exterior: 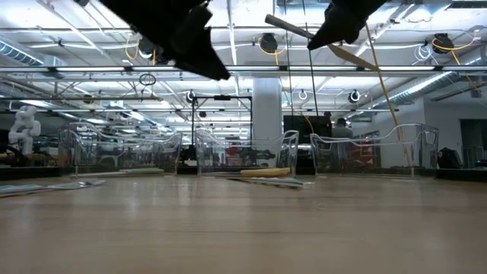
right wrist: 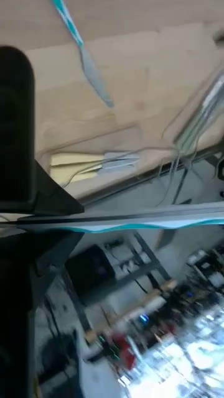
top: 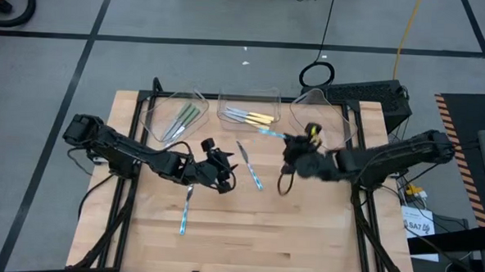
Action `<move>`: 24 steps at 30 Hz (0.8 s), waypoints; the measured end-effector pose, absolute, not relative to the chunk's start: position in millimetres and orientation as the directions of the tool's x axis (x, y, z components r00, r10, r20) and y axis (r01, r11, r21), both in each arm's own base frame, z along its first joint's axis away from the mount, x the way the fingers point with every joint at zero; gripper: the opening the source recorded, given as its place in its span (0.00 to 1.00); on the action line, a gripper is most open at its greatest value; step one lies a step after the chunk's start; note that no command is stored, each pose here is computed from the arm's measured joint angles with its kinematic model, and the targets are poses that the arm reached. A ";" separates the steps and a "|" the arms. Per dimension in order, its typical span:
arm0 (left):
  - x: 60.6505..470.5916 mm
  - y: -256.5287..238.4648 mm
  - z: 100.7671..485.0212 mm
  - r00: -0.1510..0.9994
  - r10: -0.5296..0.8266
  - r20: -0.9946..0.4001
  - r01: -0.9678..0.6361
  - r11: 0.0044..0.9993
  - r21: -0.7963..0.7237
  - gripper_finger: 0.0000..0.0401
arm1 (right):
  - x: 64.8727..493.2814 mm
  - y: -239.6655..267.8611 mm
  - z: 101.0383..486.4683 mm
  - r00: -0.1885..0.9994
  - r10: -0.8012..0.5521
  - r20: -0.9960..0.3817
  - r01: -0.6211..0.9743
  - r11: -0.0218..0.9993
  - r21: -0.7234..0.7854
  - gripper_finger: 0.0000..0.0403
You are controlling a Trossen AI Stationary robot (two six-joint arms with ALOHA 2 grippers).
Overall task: Sort silverware by color (type)
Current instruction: Put the bottom right blue table knife into the right transparent bin
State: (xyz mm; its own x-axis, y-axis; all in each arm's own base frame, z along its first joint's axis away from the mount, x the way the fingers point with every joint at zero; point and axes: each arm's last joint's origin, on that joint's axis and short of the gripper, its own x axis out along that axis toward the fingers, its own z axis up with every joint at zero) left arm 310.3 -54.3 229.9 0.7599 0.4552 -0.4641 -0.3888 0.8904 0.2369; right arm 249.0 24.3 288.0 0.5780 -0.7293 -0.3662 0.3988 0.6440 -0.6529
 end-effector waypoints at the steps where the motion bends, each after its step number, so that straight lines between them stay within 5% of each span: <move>1: 308.8 -52.4 225.0 0.757 0.459 -0.464 -0.393 0.888 0.237 0.47 | 247.2 16.5 290.4 0.572 -0.729 -0.377 0.420 0.654 -0.629 0.05; 24: 315.1 -58.9 225.5 0.839 0.330 -0.432 -0.337 0.939 0.065 0.47 | 194.6 -100.4 283.6 0.209 -0.742 -0.637 0.661 0.588 -0.467 0.05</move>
State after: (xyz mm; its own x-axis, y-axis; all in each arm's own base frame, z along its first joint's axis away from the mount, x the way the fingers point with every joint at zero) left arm 315.1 -58.9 225.5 0.8390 0.3304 -0.4323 -0.3367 0.9394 0.0646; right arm 194.6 -100.4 283.6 0.2093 -0.7417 -0.6372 0.6606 0.5877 -0.4671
